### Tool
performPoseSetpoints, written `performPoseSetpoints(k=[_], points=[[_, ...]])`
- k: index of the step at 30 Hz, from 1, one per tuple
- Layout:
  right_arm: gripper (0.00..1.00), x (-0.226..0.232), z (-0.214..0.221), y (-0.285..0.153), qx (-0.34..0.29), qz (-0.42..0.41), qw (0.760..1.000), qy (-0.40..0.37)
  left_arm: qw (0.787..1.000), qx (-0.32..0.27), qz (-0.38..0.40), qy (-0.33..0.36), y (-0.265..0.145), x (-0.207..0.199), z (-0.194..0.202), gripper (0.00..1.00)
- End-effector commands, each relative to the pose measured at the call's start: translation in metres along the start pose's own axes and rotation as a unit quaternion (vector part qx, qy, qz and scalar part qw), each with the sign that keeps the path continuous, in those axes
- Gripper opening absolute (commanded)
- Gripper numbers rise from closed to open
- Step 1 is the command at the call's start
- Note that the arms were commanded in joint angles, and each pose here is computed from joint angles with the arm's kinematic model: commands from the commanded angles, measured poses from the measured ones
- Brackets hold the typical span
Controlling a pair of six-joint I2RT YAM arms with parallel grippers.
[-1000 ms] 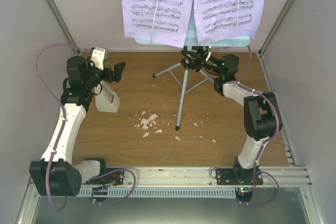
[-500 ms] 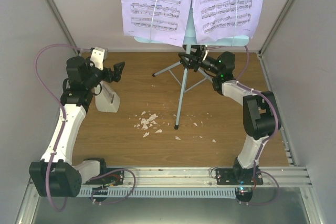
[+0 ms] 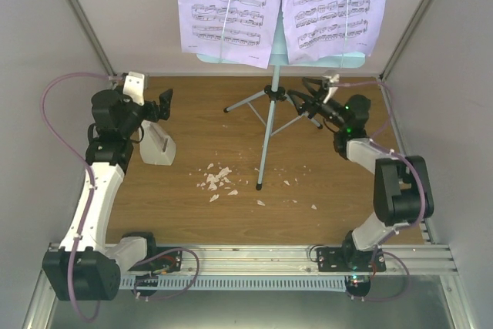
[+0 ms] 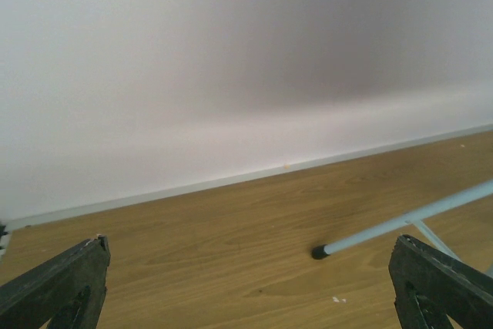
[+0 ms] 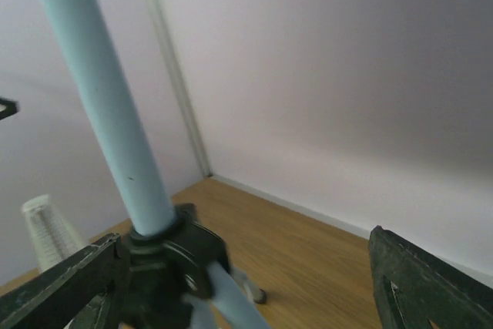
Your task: Pack up the instrument practice props
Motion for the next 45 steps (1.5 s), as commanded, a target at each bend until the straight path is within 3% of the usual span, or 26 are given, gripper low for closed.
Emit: performPoseSetpoints(k=[1, 7, 10, 13, 14, 20, 26, 30, 35, 40, 45], points=[[0.85, -0.009, -0.015, -0.043, -0.008, 0.099, 0.995, 0.016, 0.998, -0.051, -0.034, 0.010, -0.005, 0.007, -0.007, 0.98], [0.93, -0.001, -0.046, -0.109, 0.001, 0.228, 0.971, 0.078, 0.995, -0.080, -0.056, 0.005, -0.015, 0.007, -0.018, 0.98], [0.99, 0.004, -0.075, -0.129, 0.020, 0.322, 0.944, 0.064, 0.993, -0.113, -0.043, -0.013, -0.029, 0.000, -0.031, 0.99], [1.00, 0.002, -0.100, -0.154, 0.021, 0.416, 0.903, 0.102, 0.990, -0.128, -0.016, -0.050, -0.037, -0.008, -0.048, 0.99], [1.00, 0.002, -0.107, -0.162, 0.016, 0.420, 0.900, 0.114, 0.990, -0.127, -0.003, -0.065, -0.040, -0.012, -0.055, 0.99], [1.00, 0.017, -0.156, -0.170, -0.013, 0.385, 0.918, 0.093, 0.980, -0.145, 0.091, -0.097, -0.069, -0.052, -0.092, 0.93], [0.93, 0.057, -0.221, -0.175, -0.050, 0.354, 0.934, -0.002, 0.963, -0.139, 0.212, -0.087, -0.082, -0.116, -0.118, 0.91], [0.90, 0.082, -0.256, -0.180, -0.092, 0.338, 0.936, -0.027, 0.947, -0.124, 0.286, -0.080, -0.072, -0.161, -0.124, 0.90], [0.86, 0.082, -0.288, -0.164, -0.105, 0.250, 0.963, -0.005, 0.931, -0.096, 0.347, -0.069, -0.042, -0.215, -0.130, 0.90], [0.87, 0.073, -0.306, -0.140, -0.073, 0.153, 0.985, 0.021, 0.911, -0.059, 0.398, -0.094, -0.019, -0.255, -0.139, 0.91], [0.87, 0.063, -0.304, -0.114, -0.049, 0.108, 0.992, 0.038, 0.906, -0.029, 0.404, -0.125, 0.006, -0.270, -0.142, 0.91]])
Point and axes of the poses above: each gripper's point midway between its finger pads, its own y axis out along the fingers, its own x axis along the line the jaws close on, z = x × y, the point moved 10 cm from there along -y, back along the fingers, and after that the axes turned 13 degrees about -y, right-handed, at the moved point
